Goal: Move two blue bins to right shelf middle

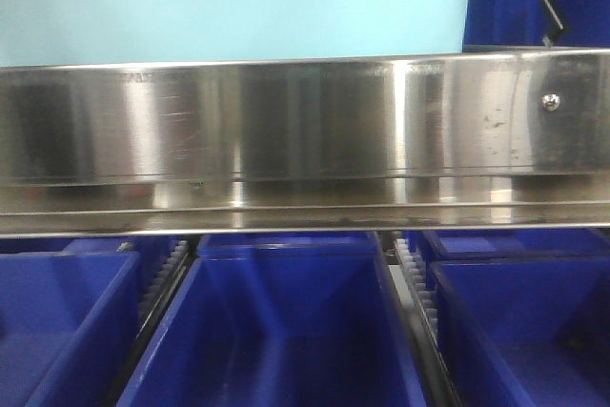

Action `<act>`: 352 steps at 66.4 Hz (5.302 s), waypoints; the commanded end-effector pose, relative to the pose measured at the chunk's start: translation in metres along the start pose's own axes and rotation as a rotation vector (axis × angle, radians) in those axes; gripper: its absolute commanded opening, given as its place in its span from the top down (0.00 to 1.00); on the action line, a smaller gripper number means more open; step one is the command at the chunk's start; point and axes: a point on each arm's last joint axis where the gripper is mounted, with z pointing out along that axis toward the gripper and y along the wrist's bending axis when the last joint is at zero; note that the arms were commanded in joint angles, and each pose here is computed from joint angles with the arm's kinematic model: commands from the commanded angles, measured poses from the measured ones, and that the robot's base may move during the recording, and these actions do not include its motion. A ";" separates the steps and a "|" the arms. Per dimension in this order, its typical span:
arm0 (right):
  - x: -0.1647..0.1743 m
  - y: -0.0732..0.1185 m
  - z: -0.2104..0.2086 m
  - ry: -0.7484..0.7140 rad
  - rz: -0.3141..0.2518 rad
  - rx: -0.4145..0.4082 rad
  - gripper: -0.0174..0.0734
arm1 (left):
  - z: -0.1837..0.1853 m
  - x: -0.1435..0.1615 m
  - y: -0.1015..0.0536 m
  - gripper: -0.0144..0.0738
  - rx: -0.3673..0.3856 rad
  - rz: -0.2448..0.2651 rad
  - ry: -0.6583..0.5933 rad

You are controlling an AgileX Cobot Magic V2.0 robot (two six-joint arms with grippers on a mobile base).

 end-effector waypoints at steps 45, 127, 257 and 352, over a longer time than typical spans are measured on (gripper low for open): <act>-0.002 0.004 -0.021 -0.045 0.008 -0.018 0.18 | -0.001 0.004 0.002 0.14 -0.012 0.046 0.043; 0.077 -0.008 0.040 0.224 -0.029 0.087 0.18 | 0.054 0.067 -0.003 0.14 0.036 0.033 0.218; -0.006 0.023 -0.076 -0.361 -0.113 -0.017 0.98 | -0.055 -0.024 -0.021 0.96 0.308 -0.105 -0.259; -0.006 0.023 -0.074 -0.355 -0.113 -0.015 0.98 | -0.055 -0.024 -0.021 0.96 0.304 -0.103 -0.260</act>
